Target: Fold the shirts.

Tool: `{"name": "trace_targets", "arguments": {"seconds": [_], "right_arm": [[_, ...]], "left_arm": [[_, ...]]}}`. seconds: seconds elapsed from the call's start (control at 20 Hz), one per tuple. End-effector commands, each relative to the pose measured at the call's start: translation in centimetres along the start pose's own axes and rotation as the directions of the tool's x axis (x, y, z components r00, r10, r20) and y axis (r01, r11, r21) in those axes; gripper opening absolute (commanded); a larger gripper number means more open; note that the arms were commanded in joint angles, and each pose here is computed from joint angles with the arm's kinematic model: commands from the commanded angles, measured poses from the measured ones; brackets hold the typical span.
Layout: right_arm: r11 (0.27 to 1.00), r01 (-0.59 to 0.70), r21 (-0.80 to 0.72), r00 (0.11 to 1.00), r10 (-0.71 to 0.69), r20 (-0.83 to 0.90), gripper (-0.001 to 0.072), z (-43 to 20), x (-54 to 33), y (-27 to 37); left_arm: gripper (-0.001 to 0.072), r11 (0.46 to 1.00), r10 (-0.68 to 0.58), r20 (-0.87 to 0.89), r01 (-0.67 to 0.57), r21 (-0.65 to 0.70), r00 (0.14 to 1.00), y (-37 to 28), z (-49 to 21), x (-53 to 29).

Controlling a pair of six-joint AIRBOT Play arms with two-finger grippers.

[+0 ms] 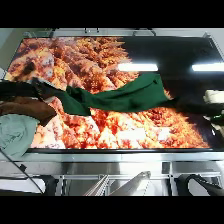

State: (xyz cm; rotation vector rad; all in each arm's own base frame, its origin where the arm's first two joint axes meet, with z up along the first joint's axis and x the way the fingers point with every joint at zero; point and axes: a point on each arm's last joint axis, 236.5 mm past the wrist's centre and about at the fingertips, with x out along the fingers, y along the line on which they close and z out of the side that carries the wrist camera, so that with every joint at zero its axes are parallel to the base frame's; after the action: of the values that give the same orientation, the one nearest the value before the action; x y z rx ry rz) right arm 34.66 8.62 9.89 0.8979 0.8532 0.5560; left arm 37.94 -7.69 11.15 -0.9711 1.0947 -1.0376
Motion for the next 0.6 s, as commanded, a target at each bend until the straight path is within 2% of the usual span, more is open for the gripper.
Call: {"name": "trace_targets", "arguments": {"seconds": [0.0,0.1,0.15,0.25,0.35,0.45,0.55], "right_arm": [[0.954,0.034,-0.297,0.949,0.063,0.310,0.0021,7.0,-11.8,11.6],[0.880,0.170,-0.443,0.881,0.065,0.468,0.0020,9.1,-17.6,18.1],[0.839,0.219,-0.499,0.861,0.075,0.504,0.0020,9.3,-19.1,20.8],[0.777,0.268,-0.570,0.822,0.124,0.556,0.0021,9.5,-20.9,25.7],[0.723,0.319,-0.613,0.771,0.179,0.612,0.0020,9.6,-22.7,29.7],[0.667,0.350,-0.658,0.754,0.216,0.620,0.0021,8.7,-23.6,32.9],[0.644,0.362,-0.674,0.743,0.238,0.626,0.0020,8.4,-24.2,34.6]], "left_arm": [[0.0010,0.914,-0.320,0.163,0.259,0.312,0.933,-15.0,0.3,-5.4],[0.0010,0.763,-0.472,0.191,0.290,0.577,0.861,-25.0,-1.7,-8.6],[0.0010,0.692,-0.481,0.179,0.247,0.678,0.858,-29.0,-3.7,-9.4],[0.0011,0.568,-0.416,0.189,0.092,0.818,0.889,-34.6,-7.5,-9.3],[0.0019,0.425,-0.336,0.279,-0.120,0.897,0.900,-39.1,-10.6,-8.6],[0.0020,0.295,-0.256,0.379,-0.301,0.907,0.889,-42.2,-12.6,-7.3],[0.0020,0.208,-0.184,0.451,-0.413,0.886,0.873,-43.8,-13.4,-6.2]]}}
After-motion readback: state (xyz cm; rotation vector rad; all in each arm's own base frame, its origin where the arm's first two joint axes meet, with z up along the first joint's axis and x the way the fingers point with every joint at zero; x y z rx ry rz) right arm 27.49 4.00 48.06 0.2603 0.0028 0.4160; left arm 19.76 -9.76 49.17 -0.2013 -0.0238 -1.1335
